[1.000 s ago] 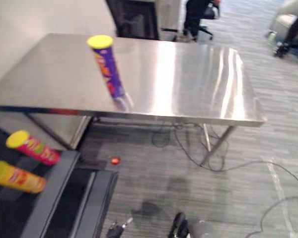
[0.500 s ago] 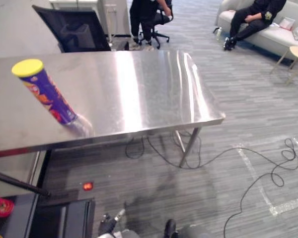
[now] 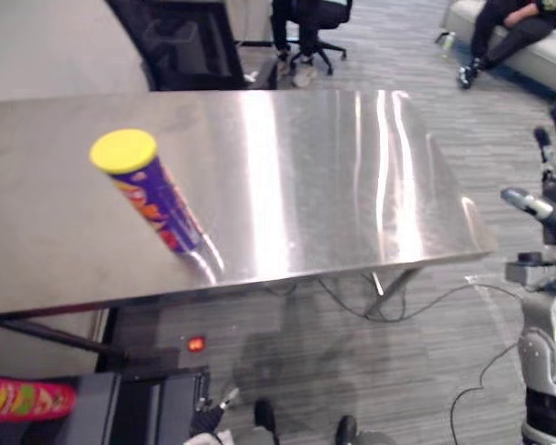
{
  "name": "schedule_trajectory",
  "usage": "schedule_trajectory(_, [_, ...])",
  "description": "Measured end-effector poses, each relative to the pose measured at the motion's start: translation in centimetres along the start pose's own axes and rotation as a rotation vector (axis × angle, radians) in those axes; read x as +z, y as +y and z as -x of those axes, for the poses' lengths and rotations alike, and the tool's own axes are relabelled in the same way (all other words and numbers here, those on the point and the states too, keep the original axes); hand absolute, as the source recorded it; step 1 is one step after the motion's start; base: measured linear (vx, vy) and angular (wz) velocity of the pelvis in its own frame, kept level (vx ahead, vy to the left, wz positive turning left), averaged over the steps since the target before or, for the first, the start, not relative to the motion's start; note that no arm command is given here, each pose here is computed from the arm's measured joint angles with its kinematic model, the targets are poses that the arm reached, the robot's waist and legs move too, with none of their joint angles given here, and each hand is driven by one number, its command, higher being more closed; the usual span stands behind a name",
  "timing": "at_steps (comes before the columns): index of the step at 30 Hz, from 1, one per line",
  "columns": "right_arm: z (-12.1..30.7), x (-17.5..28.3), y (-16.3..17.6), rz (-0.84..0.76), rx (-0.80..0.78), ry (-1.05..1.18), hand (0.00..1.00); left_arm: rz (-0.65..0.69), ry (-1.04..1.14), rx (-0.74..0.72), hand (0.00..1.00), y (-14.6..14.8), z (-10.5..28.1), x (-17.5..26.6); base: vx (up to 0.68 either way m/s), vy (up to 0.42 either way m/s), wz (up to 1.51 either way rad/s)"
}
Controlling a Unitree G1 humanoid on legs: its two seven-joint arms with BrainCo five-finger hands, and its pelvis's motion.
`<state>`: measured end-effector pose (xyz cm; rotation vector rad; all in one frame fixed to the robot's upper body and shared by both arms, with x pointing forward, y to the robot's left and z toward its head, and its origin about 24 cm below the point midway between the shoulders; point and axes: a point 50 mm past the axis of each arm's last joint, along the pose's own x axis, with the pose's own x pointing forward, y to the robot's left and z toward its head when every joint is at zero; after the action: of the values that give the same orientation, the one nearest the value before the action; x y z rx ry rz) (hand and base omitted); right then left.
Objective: Put the gum and the chips on the shelf.
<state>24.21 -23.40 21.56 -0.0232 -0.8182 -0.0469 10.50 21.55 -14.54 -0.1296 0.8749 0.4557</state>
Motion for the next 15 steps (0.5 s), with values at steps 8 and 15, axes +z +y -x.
schedule_trajectory(8, [-2.7, -1.6, 1.9, -0.006, 0.072, 0.021, 0.00, 0.010, -0.023, -0.016, 0.00, 0.0, 0.0, 0.5, 0.00, 0.033, 0.30])
schedule_trajectory(15, [-4.5, -2.9, 2.9, 0.001, 0.125, 0.074, 0.00, 0.010, -0.057, -0.033, 0.00, 0.1, -0.1, 1.2, -0.01, 0.009, 0.27])
